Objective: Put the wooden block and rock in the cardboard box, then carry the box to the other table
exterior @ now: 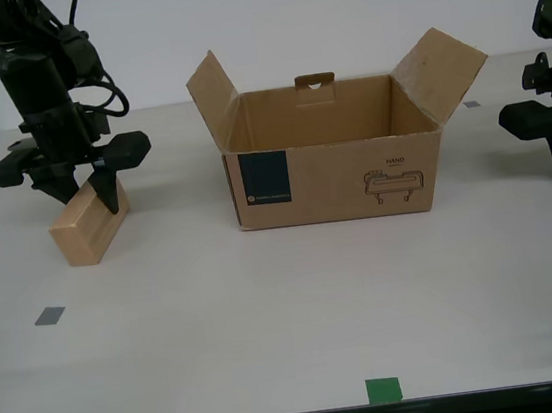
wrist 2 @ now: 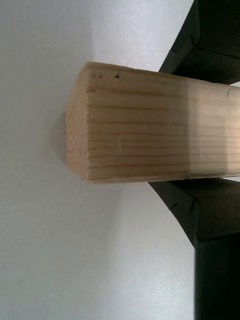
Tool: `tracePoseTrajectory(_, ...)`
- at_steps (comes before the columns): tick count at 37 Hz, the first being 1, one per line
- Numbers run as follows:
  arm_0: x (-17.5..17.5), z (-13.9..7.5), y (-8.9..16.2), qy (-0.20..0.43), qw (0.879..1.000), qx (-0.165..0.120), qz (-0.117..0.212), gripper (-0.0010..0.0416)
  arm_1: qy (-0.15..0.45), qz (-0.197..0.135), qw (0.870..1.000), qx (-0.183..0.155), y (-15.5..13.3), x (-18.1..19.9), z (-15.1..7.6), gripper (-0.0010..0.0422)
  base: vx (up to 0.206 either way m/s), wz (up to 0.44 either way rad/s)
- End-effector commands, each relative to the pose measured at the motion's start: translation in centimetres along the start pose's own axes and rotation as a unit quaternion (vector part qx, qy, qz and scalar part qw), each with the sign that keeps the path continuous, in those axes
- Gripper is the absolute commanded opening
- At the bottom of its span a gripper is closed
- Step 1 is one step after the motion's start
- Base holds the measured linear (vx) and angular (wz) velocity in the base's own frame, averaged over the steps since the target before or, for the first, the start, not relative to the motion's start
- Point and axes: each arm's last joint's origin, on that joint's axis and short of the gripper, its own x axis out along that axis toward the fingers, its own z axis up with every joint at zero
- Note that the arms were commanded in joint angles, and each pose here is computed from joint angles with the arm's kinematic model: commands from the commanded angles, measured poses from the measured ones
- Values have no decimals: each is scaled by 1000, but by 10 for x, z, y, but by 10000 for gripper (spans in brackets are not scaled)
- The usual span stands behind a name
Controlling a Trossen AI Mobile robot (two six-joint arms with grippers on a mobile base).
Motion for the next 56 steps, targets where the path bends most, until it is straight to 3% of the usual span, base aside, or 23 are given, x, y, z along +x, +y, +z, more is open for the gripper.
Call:
tracePoseTrajectory(1, 0, 0, 1, 1, 1000, -2, 5, 127, 1, -4, 1000, 1, 0, 0, 0, 43, 0, 0)
tracePoseTrajectory(7, 0, 0, 1, 1, 1000, -2, 5, 60, 1, -4, 1000, 1, 0, 0, 0, -6, 0, 0)
tracePoseTrajectory(13, 0, 0, 1, 0, 1000, -2, 5, -5, 1, -4, 1000, 1, 0, 0, 0, -3, 0, 0)
tracePoseTrajectory(35, -4, -2, 2, 4, 1000, -4, 6, -1, 1, -4, 1000, 1, 0, -1, 0, -1, 0, 0)
tracePoseTrajectory(56, -56, -10, 0, -52, 999, 3, 2, -1, -23, -6, 1000, 2, -2, -25, 3, -1, 0, 0)
